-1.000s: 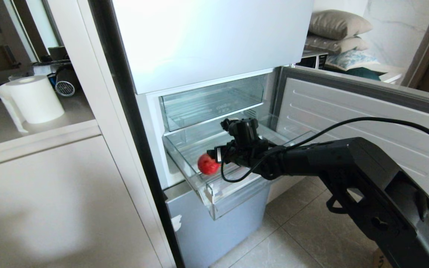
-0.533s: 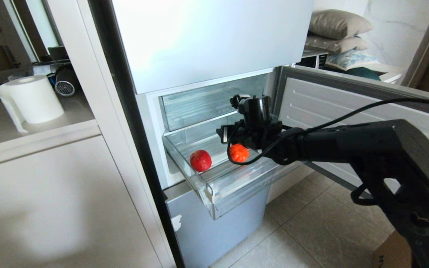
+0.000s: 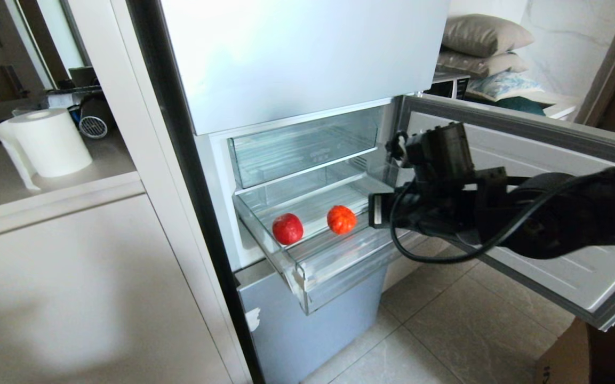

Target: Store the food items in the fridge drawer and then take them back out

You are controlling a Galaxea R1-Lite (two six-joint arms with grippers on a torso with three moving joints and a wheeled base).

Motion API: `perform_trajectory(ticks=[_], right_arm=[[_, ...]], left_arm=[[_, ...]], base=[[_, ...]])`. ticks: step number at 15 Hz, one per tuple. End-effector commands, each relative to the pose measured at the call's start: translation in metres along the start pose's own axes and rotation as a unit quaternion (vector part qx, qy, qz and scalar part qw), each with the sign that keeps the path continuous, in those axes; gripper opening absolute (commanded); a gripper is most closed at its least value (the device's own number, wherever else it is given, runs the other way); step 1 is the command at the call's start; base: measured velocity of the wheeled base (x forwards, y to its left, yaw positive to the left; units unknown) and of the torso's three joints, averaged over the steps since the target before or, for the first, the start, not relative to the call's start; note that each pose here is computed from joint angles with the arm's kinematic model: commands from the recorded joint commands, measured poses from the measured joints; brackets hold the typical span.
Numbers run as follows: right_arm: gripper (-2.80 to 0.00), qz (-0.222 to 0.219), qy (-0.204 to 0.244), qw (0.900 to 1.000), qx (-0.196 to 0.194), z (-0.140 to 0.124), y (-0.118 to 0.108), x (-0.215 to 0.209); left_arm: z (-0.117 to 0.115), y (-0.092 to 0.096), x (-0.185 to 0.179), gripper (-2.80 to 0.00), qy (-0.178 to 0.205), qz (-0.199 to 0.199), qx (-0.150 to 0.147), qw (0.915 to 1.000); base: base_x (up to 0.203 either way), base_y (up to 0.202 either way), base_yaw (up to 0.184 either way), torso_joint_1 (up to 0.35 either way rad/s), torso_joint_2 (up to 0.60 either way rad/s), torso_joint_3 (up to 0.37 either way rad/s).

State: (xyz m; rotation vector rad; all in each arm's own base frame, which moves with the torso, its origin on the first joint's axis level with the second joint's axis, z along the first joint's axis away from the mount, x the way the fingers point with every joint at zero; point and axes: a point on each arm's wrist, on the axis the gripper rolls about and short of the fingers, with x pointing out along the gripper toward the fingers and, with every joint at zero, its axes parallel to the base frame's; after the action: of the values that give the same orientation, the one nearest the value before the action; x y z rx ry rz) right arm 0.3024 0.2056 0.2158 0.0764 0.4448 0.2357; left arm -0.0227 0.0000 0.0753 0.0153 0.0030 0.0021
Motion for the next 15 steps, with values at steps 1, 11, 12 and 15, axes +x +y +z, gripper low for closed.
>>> perform_trajectory(ticks=[1,11,12,15], right_arm=[[-2.80,-0.001,0.004,1.000,0.015,-0.004,-0.021,-0.062],[-2.80,0.040,0.138,0.990,0.001,-0.088,-0.024,0.004],[-2.80,0.040,0.139,0.989,-0.001,-0.095,-0.022,0.018],[-2.80,0.036,0.148,0.988,-0.001,-0.109,-0.016,0.057]], left_arm=[[0.000,0.000,0.000,-2.80,0.000,0.000,0.000,1.0000],[0.000,0.000,0.000,-2.80,0.000,0.000,0.000,1.0000],[0.000,0.000,0.000,-2.80,0.000,0.000,0.000,1.0000],[0.000,0.000,0.000,-2.80,0.000,0.000,0.000,1.0000]], base=[[0.000,0.000,0.000,0.000,0.00,0.000],[0.000,0.000,0.000,0.000,0.00,0.000],[0.000,0.000,0.000,0.000,0.00,0.000],[0.000,0.000,0.000,0.000,0.00,0.000]])
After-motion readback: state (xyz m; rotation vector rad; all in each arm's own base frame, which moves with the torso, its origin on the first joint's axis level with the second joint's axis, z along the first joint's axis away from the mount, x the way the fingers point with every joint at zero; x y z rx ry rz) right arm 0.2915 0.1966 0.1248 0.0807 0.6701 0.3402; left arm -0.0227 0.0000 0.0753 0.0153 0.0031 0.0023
